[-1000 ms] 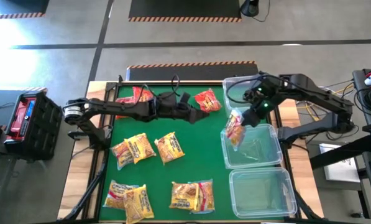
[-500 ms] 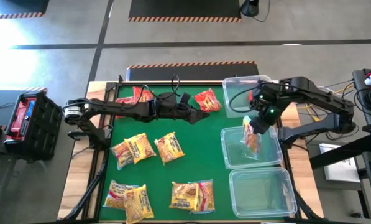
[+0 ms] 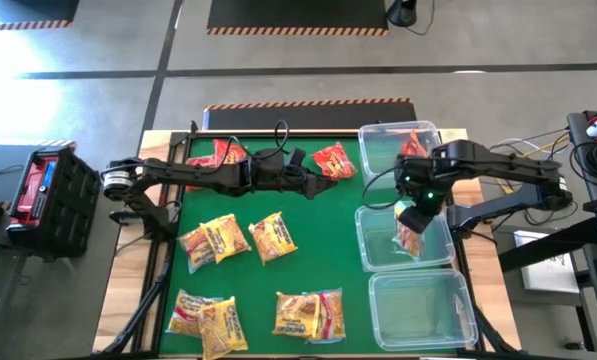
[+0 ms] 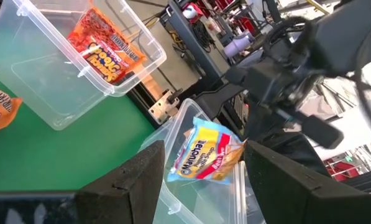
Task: Sort Maruchan noodles
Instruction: Put the top blue noodle pack into the middle transparent bin
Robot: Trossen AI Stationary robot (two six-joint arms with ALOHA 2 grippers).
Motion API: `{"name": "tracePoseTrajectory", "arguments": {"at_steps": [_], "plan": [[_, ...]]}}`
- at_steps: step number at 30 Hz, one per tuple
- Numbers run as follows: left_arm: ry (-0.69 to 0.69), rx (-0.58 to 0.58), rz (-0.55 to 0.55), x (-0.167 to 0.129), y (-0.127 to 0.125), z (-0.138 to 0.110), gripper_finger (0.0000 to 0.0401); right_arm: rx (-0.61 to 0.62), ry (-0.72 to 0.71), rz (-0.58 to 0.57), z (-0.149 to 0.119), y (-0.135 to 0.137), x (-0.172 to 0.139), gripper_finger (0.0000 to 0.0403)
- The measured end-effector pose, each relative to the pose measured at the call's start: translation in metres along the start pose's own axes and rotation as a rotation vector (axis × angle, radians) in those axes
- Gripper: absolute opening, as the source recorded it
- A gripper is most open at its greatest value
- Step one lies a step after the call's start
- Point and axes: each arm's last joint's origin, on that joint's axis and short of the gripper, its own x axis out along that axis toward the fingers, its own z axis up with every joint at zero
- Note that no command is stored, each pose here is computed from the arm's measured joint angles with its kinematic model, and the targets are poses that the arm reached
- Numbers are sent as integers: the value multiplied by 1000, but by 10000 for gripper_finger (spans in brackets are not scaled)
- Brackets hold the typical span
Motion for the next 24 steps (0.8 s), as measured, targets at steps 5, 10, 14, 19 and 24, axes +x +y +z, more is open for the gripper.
{"name": "tracePoseTrajectory", "arguments": {"at_steps": [5, 10, 14, 19, 24], "plan": [[-4, 7, 4, 0, 0, 0, 204, 17, 43, -56, 1, -7, 16, 8], [-5, 8, 5, 0, 0, 0, 204, 49, 73, -139, 3, -18, 33, 8], [-4, 8, 6, 0, 0, 0, 204, 66, 108, -203, 3, -28, 47, 8], [-3, 8, 6, 0, 0, 0, 204, 86, 141, -294, 3, -41, 64, 8], [-3, 8, 7, 0, 0, 0, 204, 100, 176, -327, 1, -49, 74, 8]]}}
